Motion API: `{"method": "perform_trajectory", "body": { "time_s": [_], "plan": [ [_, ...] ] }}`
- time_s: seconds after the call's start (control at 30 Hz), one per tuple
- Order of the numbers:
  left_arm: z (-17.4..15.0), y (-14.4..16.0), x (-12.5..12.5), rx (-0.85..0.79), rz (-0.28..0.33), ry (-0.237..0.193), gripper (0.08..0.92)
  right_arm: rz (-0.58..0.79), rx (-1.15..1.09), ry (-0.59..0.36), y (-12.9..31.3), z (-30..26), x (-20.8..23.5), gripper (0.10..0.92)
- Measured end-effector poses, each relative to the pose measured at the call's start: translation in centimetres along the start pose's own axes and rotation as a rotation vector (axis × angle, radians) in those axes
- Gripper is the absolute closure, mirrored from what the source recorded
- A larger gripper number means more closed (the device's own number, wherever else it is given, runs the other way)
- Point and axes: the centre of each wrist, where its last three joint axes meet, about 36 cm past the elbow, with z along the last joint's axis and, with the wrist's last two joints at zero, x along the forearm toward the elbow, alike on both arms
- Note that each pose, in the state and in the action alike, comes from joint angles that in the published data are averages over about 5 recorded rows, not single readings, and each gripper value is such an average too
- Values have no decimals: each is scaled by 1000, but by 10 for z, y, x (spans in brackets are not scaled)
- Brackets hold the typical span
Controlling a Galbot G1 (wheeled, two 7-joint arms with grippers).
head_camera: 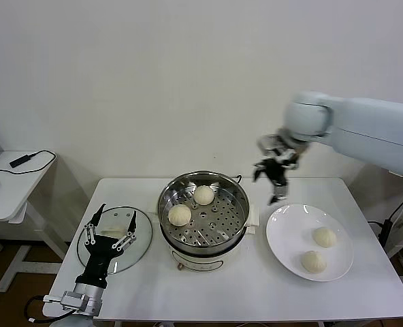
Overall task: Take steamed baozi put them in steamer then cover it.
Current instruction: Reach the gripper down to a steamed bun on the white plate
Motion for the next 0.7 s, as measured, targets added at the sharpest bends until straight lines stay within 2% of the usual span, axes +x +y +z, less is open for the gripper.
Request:
{"method": "perform_trajectory", "body": {
  "time_s": [0.3,0.7],
  "plan": [
    [0,-2,2,0,-2,6,177,-44,-119,8,75,100,-44,200],
    [-3,1,5,-9,-8,9,177,-75,-193,-12,130,139,-117,200]
  ]
}}
